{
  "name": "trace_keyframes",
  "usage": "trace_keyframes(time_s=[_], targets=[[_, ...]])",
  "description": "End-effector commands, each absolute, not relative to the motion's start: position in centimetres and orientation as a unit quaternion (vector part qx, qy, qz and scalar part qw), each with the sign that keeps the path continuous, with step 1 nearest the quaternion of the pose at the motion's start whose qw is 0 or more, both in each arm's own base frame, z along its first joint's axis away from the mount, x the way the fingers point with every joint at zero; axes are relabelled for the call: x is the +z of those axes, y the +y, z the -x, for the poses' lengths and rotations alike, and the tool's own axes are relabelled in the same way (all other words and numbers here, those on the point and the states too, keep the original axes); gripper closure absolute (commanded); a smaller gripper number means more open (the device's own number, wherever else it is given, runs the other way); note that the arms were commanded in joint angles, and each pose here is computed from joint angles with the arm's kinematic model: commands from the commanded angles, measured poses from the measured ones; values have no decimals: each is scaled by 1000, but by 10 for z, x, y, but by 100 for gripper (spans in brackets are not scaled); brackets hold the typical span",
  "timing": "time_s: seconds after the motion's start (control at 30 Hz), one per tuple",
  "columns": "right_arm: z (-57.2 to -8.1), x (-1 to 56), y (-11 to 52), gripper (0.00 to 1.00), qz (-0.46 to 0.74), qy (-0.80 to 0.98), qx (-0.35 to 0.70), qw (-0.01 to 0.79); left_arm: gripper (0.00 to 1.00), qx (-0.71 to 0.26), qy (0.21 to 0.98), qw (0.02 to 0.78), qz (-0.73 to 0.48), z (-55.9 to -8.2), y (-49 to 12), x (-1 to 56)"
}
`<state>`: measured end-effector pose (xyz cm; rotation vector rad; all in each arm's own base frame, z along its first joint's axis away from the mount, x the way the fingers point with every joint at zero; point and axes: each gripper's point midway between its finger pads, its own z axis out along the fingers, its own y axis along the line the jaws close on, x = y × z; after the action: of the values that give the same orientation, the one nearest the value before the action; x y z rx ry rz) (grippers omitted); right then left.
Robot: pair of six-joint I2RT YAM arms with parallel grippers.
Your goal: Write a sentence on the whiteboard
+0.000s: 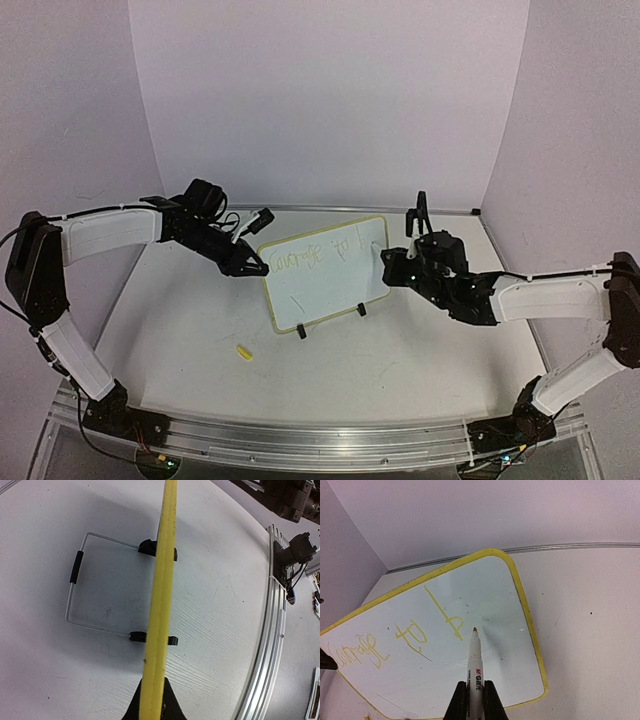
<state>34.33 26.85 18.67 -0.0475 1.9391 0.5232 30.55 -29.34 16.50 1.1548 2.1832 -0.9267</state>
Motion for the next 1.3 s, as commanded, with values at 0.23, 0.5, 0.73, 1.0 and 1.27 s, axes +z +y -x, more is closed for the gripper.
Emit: trace_keyframes(time_s=[0.23,0.5,0.73,1.0,1.27], targets=[[-362,199,284,100,31,804,211,555,100,-277,820,258,-430,-316,-277,156],[-366,194,286,100,32,807,202,554,100,-277,820,257,-430,-316,-277,155],[-369,192,276,100,11,807,184,562,100,-277,820,256,-430,-316,-277,154],[-371,206,274,100,11,797,178,577,100,-277,821,255,-430,-316,-277,153],[-371,208,283,100,30,794,192,576,100,-277,820,256,-430,-316,-277,154]])
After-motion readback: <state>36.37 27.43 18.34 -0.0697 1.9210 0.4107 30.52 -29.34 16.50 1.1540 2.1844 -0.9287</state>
